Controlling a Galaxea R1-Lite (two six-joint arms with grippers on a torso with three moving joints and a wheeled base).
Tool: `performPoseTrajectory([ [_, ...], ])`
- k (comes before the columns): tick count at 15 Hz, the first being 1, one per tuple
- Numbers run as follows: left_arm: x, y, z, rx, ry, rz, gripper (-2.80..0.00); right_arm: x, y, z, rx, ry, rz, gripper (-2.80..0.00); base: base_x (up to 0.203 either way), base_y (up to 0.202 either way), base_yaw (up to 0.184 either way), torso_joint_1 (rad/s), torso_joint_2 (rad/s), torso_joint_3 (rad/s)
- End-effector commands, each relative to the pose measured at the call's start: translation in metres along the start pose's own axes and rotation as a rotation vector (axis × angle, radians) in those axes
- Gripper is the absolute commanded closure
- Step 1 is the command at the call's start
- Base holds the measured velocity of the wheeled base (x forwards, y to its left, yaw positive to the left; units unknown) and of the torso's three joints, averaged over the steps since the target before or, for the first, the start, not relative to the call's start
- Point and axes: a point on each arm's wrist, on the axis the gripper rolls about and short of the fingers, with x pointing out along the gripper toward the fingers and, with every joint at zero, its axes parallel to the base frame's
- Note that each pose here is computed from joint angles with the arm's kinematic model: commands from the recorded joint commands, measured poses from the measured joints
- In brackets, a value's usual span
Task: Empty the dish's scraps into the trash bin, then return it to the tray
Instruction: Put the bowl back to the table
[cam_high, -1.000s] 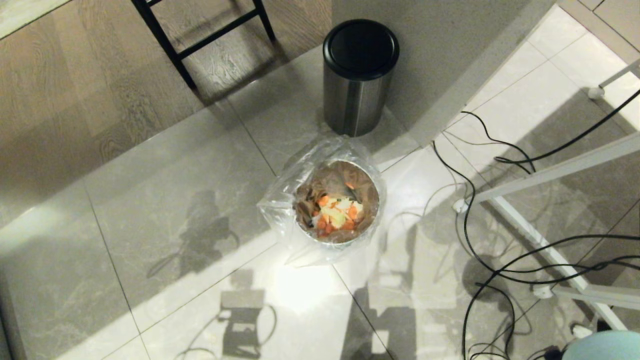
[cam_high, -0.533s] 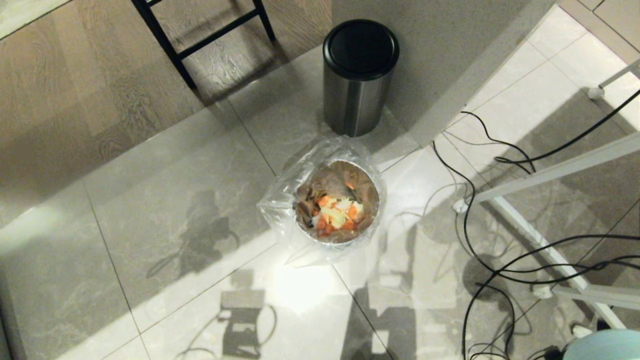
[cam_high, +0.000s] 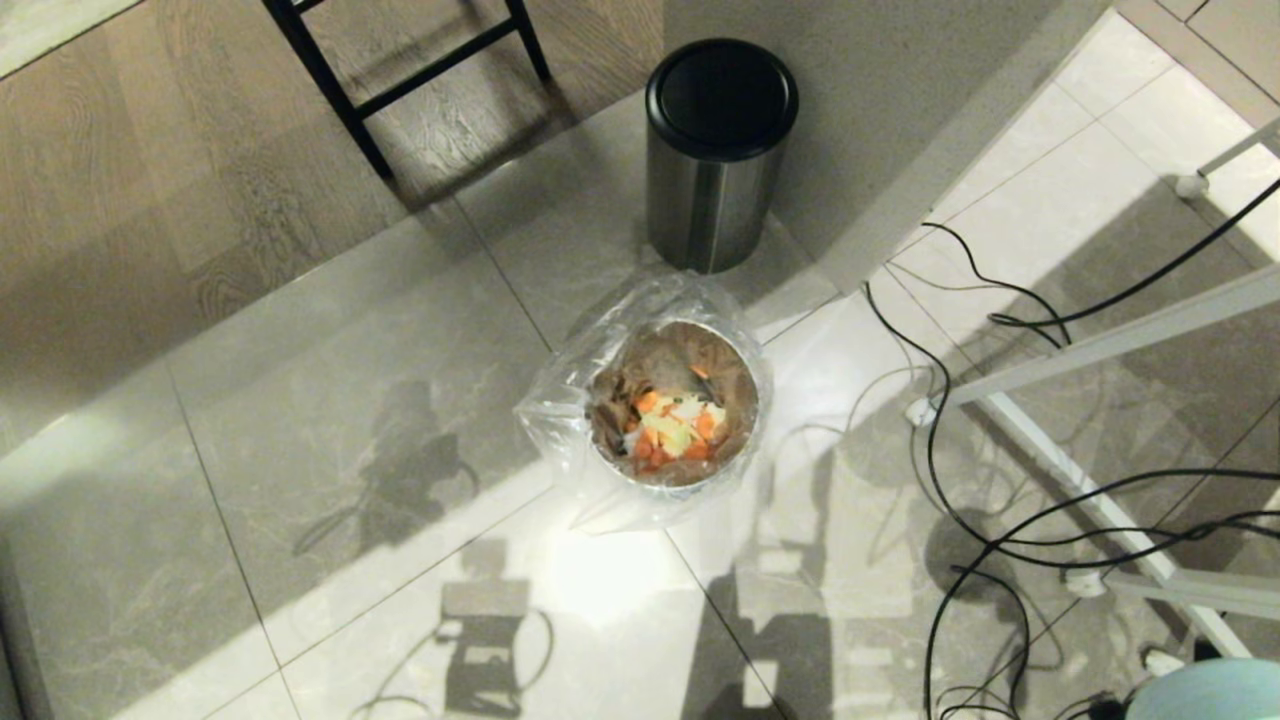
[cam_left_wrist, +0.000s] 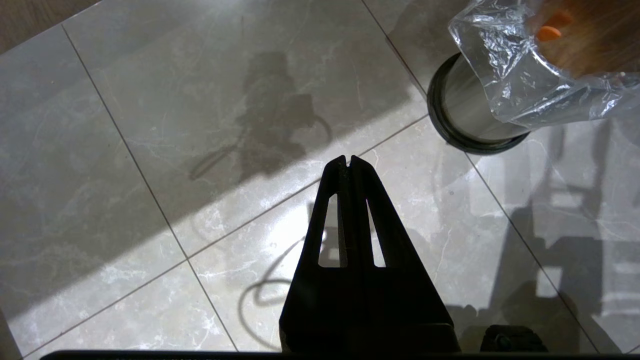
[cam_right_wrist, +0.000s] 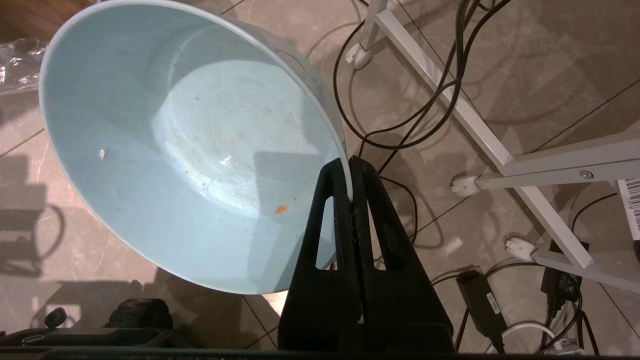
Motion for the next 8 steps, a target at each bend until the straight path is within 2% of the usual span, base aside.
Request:
performPoseTrajectory([
  [1,0.0001,0.0,0.0001,-0.001,0.001,0.0,0.0,0.0002,0.0,-0.0002,0.0,0.003,0.0,0.0,0.0,0.0,0.0,0.0,0.0,0.0],
  [8,0.0001,0.0,0.0001,-0.001,0.001,0.0,0.0,0.0002,0.0,-0.0002,0.0,0.003,0.0,0.0,0.0,0.0,0.0,0.0,0.0,0.0],
])
